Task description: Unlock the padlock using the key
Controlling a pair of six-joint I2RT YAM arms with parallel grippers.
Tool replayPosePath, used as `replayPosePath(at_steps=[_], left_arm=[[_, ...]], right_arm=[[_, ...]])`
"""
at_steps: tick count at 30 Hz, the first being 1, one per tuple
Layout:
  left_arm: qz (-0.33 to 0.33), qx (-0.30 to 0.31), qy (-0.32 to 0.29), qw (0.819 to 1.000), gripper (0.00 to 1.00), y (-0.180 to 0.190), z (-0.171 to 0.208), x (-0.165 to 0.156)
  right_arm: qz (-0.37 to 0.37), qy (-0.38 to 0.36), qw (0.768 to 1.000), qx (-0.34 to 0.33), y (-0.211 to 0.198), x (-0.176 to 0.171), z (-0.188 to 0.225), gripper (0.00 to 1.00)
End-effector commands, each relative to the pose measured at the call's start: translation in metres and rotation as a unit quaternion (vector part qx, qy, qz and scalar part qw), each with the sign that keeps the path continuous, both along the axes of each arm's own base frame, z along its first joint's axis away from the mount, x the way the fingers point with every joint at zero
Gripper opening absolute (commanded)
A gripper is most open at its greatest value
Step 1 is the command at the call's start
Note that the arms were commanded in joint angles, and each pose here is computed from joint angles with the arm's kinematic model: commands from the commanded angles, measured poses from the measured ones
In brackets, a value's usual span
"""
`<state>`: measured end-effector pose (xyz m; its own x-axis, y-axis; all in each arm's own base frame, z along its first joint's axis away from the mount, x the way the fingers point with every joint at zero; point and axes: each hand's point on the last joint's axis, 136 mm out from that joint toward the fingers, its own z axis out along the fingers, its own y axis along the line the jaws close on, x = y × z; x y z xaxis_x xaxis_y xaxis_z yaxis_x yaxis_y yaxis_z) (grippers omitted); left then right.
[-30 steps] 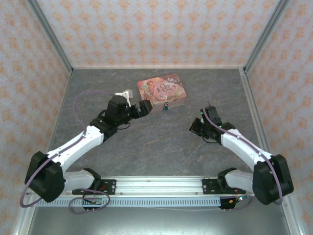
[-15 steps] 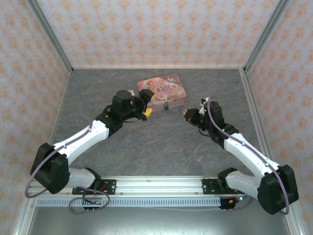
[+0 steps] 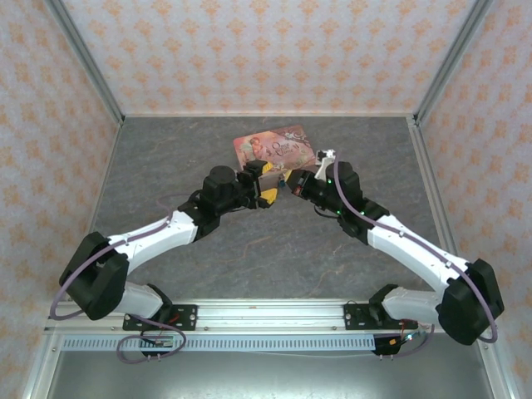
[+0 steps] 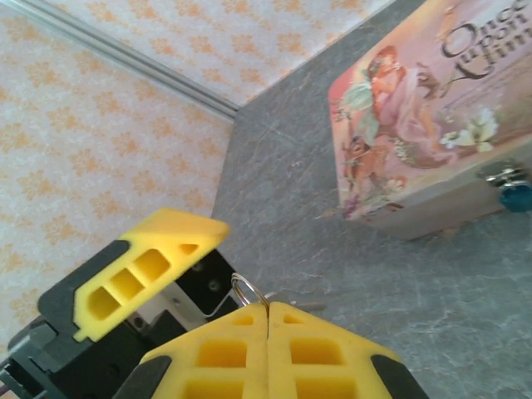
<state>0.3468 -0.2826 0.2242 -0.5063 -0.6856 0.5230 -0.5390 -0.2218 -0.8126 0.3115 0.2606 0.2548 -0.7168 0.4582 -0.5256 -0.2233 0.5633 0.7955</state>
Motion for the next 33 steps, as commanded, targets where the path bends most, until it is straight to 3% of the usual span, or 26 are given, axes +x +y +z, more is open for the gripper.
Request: replayPosePath(at_steps=[1, 9, 17, 33], left_arm=[[0.015, -0.041, -0.005, 0.999, 0.69, -0.004, 0.013, 0.004], [0.034, -0.055, -0.003, 0.998, 0.59, 0.000, 0.011, 0.005], [0.050, -0.050, 0.002, 0.997, 0.46, 0.007, 0.004, 0.004], [0.061, -0.043, 0.011, 0.997, 0.32, 0.013, -0.003, 0.002]], right_arm=[[0.007, -0.027, 0.999, 0.024, 0.016, 0.006, 0.023, 0.00], [0.029, -0.018, 0.999, 0.027, 0.037, 0.000, 0.018, 0.00], [0.026, -0.010, 0.999, 0.020, 0.032, -0.006, 0.010, 0.00], [0.011, -0.007, 1.000, 0.002, 0.020, -0.010, 0.005, 0.00]])
